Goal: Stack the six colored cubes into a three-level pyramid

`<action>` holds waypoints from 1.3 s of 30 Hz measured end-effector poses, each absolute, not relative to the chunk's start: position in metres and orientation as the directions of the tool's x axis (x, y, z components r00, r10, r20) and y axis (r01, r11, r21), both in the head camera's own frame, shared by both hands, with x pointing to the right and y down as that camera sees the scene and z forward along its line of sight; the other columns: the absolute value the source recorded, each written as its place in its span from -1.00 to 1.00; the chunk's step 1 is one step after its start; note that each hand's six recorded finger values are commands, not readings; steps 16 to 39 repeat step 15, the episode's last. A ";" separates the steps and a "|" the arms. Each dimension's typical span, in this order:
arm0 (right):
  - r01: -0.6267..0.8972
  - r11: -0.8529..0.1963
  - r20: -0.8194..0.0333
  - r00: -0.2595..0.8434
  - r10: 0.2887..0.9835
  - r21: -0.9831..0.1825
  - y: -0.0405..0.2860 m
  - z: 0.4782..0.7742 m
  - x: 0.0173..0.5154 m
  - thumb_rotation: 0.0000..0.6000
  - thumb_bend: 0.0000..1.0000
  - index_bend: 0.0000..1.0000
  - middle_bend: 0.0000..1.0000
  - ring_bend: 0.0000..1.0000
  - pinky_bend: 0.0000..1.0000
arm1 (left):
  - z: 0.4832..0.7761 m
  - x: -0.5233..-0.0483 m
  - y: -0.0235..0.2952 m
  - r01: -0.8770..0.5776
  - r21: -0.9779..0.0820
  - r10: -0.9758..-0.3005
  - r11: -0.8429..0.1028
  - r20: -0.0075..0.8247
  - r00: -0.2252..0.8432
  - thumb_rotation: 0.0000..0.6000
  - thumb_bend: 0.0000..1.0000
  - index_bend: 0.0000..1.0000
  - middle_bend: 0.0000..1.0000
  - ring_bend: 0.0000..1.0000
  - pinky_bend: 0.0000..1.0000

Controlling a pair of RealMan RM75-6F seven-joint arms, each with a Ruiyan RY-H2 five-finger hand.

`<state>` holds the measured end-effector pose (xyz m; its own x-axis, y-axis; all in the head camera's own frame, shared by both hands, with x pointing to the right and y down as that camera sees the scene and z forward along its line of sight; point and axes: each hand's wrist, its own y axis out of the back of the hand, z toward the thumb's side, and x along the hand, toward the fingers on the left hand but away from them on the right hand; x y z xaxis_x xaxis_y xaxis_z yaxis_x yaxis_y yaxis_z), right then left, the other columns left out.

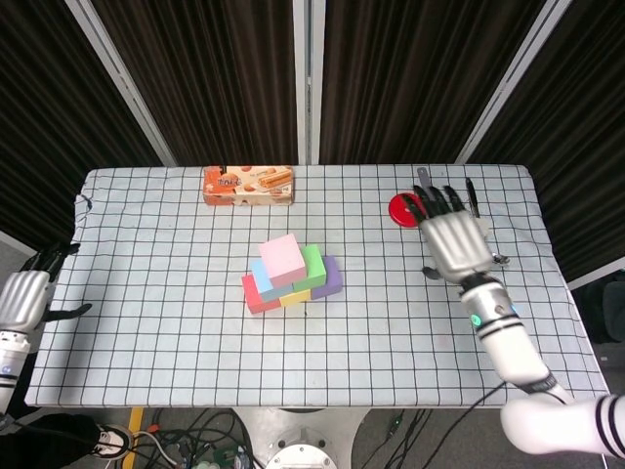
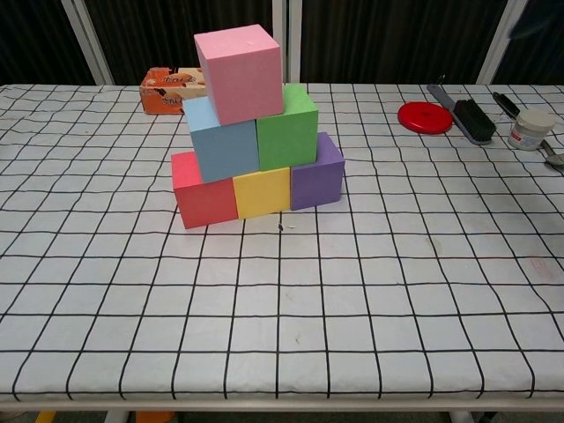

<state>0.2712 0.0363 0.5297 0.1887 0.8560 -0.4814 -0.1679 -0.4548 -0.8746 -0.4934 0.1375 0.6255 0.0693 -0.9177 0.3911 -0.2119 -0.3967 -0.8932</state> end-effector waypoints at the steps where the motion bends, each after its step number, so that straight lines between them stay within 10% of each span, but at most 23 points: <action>1: -0.158 -0.445 -0.468 0.158 0.870 -0.881 0.044 0.531 0.290 1.00 -0.99 -1.00 -1.00 -1.00 -1.00 | 0.625 -0.494 0.138 -0.198 -0.899 -0.920 -0.391 0.387 0.064 1.00 -0.98 -0.74 -0.67 -0.88 -0.62; 15: -0.046 -0.274 -0.272 -0.040 0.962 -0.961 0.191 0.565 0.469 1.00 -1.00 -1.00 -1.00 -1.00 -1.00 | 0.614 -0.486 0.168 0.015 -0.951 -0.949 -0.310 0.310 0.061 1.00 -1.00 -0.76 -0.76 -0.93 -0.67; 39: -0.046 -0.274 -0.272 -0.040 0.962 -0.961 0.191 0.565 0.469 1.00 -1.00 -1.00 -1.00 -1.00 -1.00 | 0.614 -0.486 0.168 0.015 -0.951 -0.949 -0.310 0.310 0.061 1.00 -1.00 -0.76 -0.76 -0.93 -0.67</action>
